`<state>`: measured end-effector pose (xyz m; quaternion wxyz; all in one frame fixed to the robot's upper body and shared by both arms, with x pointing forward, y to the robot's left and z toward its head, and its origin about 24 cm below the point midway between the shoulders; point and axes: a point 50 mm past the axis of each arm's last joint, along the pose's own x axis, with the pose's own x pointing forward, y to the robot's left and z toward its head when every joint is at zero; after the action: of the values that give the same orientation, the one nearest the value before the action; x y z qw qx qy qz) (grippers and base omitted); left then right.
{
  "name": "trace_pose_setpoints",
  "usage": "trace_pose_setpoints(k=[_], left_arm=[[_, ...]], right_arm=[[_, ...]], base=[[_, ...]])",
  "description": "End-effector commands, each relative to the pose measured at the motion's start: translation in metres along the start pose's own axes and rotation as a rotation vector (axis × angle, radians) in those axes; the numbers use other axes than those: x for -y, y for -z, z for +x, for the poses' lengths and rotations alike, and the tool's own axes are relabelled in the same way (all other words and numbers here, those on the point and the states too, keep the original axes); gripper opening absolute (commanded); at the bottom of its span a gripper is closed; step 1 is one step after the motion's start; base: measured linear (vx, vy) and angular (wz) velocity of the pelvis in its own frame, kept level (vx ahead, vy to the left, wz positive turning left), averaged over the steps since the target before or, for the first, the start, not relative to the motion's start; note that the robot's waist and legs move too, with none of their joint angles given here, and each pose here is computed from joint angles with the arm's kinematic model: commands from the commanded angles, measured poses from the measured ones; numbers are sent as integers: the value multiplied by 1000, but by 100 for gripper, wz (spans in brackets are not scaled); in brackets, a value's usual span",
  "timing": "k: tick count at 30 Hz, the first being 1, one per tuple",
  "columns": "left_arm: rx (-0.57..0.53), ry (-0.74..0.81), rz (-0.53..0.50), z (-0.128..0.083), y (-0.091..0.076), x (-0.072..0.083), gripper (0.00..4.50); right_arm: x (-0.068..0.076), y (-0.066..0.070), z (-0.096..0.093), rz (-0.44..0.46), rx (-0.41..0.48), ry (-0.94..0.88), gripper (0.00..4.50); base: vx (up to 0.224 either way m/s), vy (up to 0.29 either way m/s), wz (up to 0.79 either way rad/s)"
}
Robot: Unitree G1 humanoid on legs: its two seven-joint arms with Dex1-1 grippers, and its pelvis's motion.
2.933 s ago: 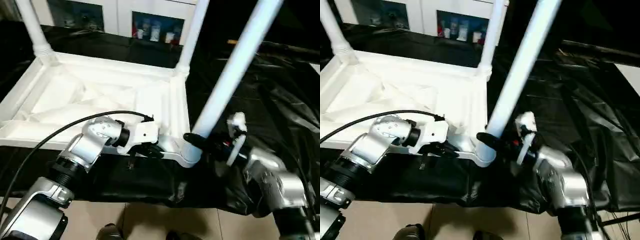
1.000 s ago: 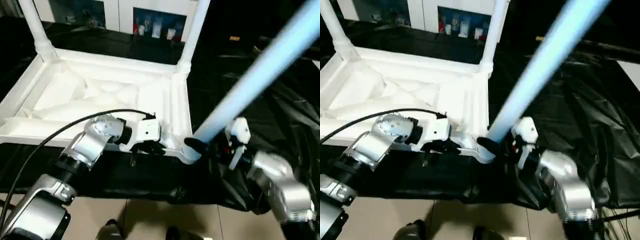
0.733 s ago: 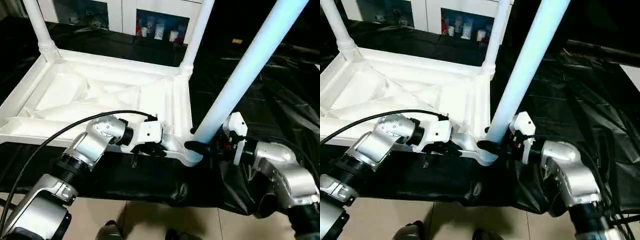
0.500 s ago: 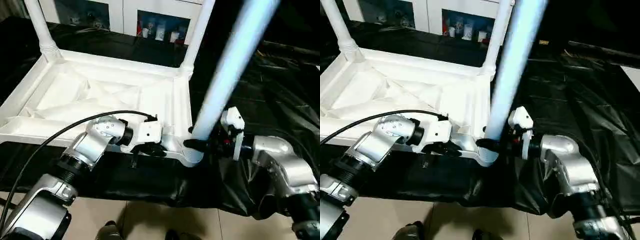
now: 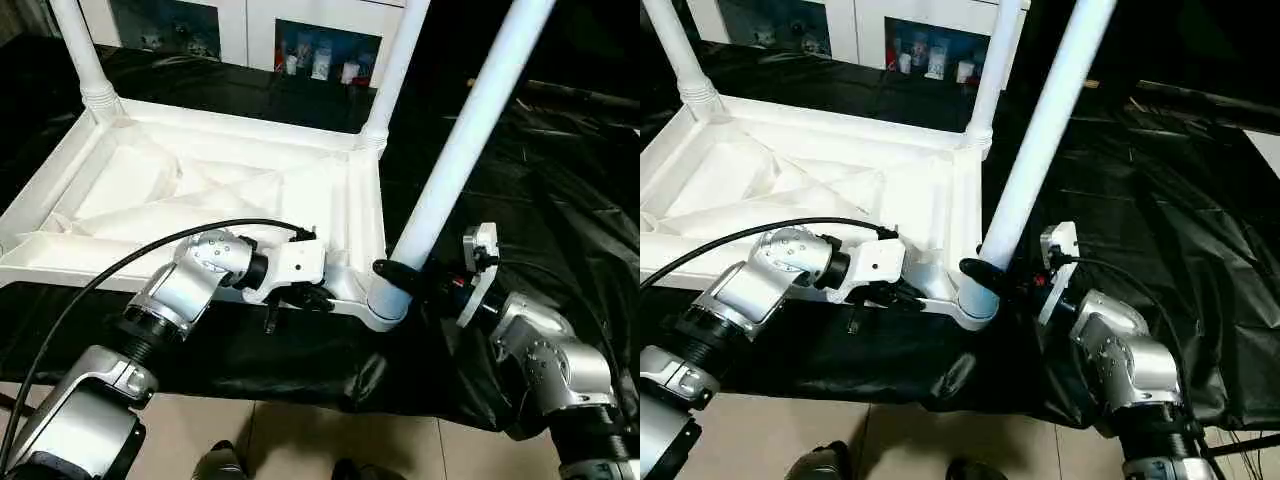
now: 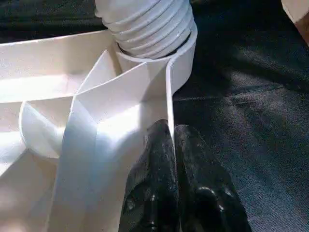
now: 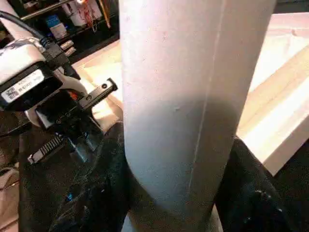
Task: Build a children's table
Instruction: Insert table leg to table base
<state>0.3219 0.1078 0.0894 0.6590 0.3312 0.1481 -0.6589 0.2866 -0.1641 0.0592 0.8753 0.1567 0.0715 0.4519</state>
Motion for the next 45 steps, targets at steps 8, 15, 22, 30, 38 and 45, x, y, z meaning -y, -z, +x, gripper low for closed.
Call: trace_pose_setpoints(k=[8,15,22,30,38,45], left_arm=[[-43,-65,6,-8,4,-10,0],[-47,-77,3,-11,5,-11,0],[-49,-91,-6,-12,8,-10,0],[-49,-108,-19,-15,11,-8,0],[-55,-103,-22,-14,13,-5,0],[-51,-97,-21,-12,11,-4,0]], right_arm=[[-1,45,-27,34,8,280,186],[-9,56,-27,52,81,371,186],[-27,64,-19,-80,42,352,186],[-37,65,-14,-134,4,281,186],[-34,60,-6,-117,-94,124,186],[-36,66,-12,-71,-242,-48,186]], base=[[0,0,0],[0,0,0],[0,0,0],[0,0,0],[0,0,0],[0,0,0]])
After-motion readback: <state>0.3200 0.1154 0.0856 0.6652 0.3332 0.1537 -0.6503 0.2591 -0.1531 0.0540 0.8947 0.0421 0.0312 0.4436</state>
